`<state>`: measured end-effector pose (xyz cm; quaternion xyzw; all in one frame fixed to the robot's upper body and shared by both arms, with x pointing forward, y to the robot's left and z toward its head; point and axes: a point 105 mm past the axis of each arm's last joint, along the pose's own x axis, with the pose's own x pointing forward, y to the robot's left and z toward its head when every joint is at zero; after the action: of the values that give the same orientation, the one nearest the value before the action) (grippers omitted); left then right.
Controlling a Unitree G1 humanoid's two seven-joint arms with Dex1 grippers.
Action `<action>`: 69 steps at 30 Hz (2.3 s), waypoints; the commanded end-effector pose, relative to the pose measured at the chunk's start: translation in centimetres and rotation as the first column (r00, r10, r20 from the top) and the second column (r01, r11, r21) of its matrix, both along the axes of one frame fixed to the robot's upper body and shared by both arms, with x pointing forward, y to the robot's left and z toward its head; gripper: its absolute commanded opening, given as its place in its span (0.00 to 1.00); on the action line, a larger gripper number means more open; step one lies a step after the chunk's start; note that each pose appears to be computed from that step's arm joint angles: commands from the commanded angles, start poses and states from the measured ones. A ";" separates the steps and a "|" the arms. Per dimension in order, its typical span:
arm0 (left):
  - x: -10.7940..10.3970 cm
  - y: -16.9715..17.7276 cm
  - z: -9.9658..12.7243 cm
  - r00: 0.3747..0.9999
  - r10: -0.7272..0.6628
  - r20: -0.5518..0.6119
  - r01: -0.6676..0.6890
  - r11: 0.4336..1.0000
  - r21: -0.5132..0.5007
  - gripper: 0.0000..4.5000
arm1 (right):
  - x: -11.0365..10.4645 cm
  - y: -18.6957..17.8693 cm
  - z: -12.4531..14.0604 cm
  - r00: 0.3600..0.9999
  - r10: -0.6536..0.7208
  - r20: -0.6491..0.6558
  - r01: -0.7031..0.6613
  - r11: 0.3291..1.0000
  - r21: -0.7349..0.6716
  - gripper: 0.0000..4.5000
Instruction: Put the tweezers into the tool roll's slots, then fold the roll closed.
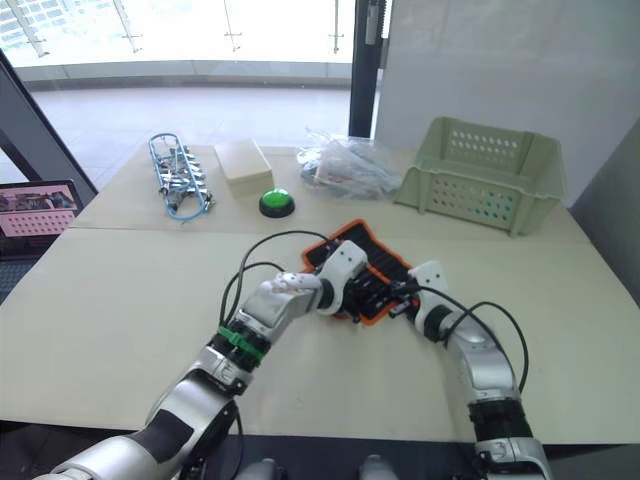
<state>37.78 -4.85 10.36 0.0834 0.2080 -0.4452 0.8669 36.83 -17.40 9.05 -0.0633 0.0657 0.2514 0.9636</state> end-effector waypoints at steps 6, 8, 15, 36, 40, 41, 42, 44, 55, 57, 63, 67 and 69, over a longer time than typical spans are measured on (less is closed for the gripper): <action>0.3 -3.5 2.0 0.995 -0.079 0.068 0.083 0.995 -0.055 0.01 | -0.4 -0.5 -1.2 0.999 -0.030 -0.045 0.030 1.000 -0.003 0.00; 0.5 -4.1 2.1 0.994 -0.077 0.075 0.082 0.995 -0.059 0.01 | -0.5 -0.4 -1.3 0.999 -0.029 -0.046 0.029 1.000 -0.001 0.00; 0.5 -6.0 2.9 0.990 -0.094 0.107 0.106 0.988 -0.112 0.01 | -0.6 -0.1 -1.5 0.998 -0.029 -0.050 0.029 1.000 0.004 0.00; 1.3 -1.6 4.9 0.974 -0.157 0.162 0.175 0.979 -0.106 0.54 | -0.7 0.2 -1.6 0.998 -0.015 -0.058 0.015 1.000 0.004 0.00; 0.9 1.1 8.4 0.960 -0.165 0.224 0.194 0.974 -0.113 0.84 | -0.8 0.1 -1.7 0.998 -0.009 -0.062 0.009 1.000 0.001 0.00; 1.1 2.8 9.9 0.953 -0.151 0.263 0.189 0.974 -0.127 0.92 | -0.8 0.1 -1.7 0.998 -0.004 -0.063 0.004 1.000 -0.003 0.00; 1.1 4.2 10.9 0.945 -0.140 0.295 0.185 0.974 -0.132 0.99 | -0.7 0.1 -1.7 0.998 -0.001 -0.062 0.000 1.000 -0.003 0.00; 1.0 6.4 11.8 0.930 -0.137 0.341 0.190 0.973 -0.128 1.00 | -0.7 0.3 -1.4 0.999 0.011 -0.050 -0.011 1.000 0.000 0.00; -0.5 16.5 9.1 0.936 -0.107 0.336 0.151 0.983 -0.108 1.00 | -2.6 2.9 4.1 0.974 0.164 0.155 -0.160 0.986 -0.040 0.00; -1.2 17.2 8.8 0.939 -0.125 0.320 0.171 0.978 -0.118 1.00 | -3.3 3.4 4.7 0.966 0.201 0.160 -0.191 0.979 -0.077 0.00; -2.1 20.4 5.6 0.933 -0.170 0.318 0.169 0.985 0.033 1.00 | -6.2 6.7 5.6 0.923 0.347 0.165 -0.305 0.924 -0.231 0.36; -2.0 20.7 4.9 0.923 -0.193 0.333 0.182 0.981 0.065 1.00 | -6.4 8.2 4.4 0.905 0.389 0.173 -0.306 0.877 -0.371 0.65; -1.8 20.8 4.7 0.919 -0.201 0.338 0.184 0.979 0.082 1.00 | -6.2 8.4 3.8 0.900 0.395 0.183 -0.286 0.854 -0.435 0.81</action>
<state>35.79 15.98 14.16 0.1808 0.0730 -0.4996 0.8440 30.49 -8.99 12.18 -0.2653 -0.0009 0.4021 0.8763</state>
